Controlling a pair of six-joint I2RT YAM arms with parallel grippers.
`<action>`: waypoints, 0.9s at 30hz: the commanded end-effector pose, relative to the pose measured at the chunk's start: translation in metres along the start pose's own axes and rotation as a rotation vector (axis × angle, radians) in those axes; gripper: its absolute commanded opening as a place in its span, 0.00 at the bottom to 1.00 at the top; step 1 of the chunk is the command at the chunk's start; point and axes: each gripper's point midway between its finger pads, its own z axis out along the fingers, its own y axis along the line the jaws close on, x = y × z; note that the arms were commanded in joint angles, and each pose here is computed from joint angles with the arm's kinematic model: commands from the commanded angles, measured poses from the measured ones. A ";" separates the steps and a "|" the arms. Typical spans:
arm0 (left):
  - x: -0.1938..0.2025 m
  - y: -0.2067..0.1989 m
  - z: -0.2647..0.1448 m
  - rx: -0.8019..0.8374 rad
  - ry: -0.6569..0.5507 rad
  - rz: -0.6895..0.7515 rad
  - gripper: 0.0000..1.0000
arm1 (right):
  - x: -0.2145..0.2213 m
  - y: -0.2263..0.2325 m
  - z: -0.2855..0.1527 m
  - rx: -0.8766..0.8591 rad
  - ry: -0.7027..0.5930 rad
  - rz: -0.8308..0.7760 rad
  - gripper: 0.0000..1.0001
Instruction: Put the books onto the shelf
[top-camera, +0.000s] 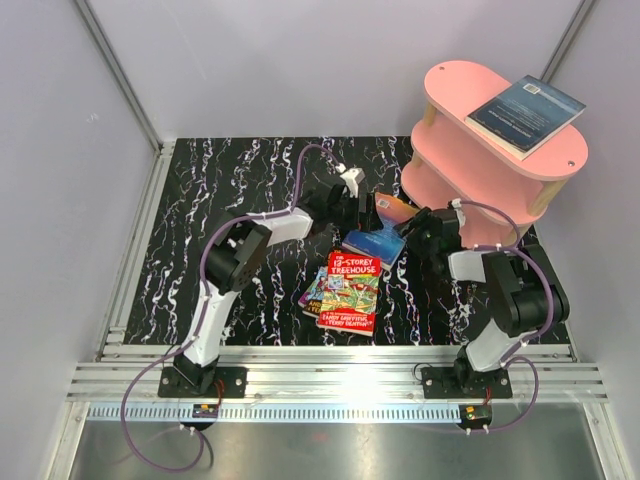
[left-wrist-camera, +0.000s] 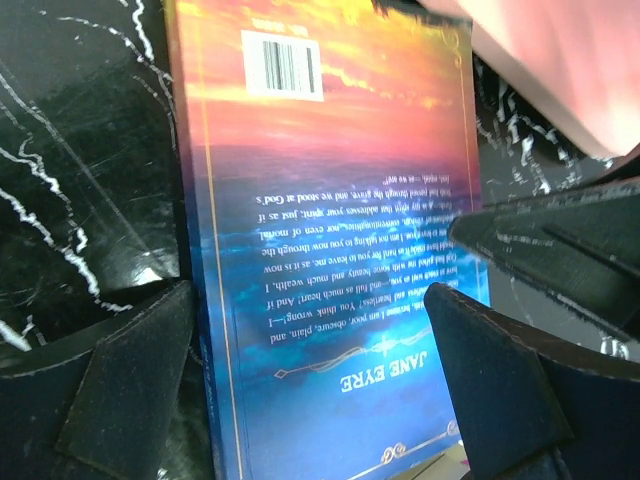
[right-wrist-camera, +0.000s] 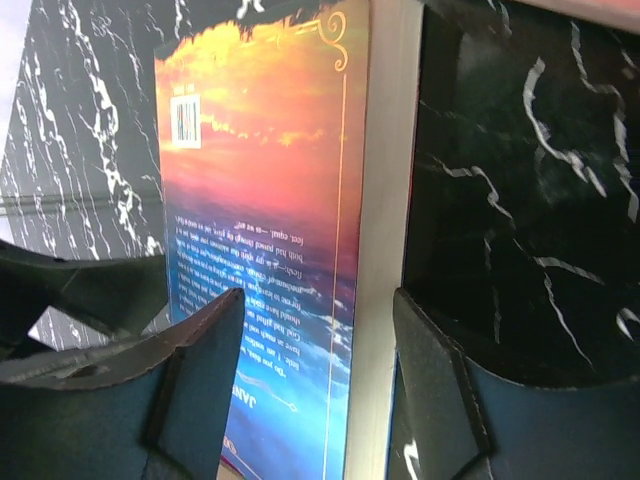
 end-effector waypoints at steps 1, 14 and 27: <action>0.063 -0.087 -0.003 0.320 0.206 -0.084 0.99 | 0.047 0.019 -0.020 -0.061 0.182 0.118 0.66; 0.076 -0.092 -0.027 0.373 0.216 -0.083 0.99 | 0.037 0.066 -0.045 -0.253 0.124 0.105 0.73; 0.082 -0.088 -0.025 0.393 0.224 -0.096 0.99 | 0.024 0.112 -0.091 -0.473 -0.006 0.065 0.66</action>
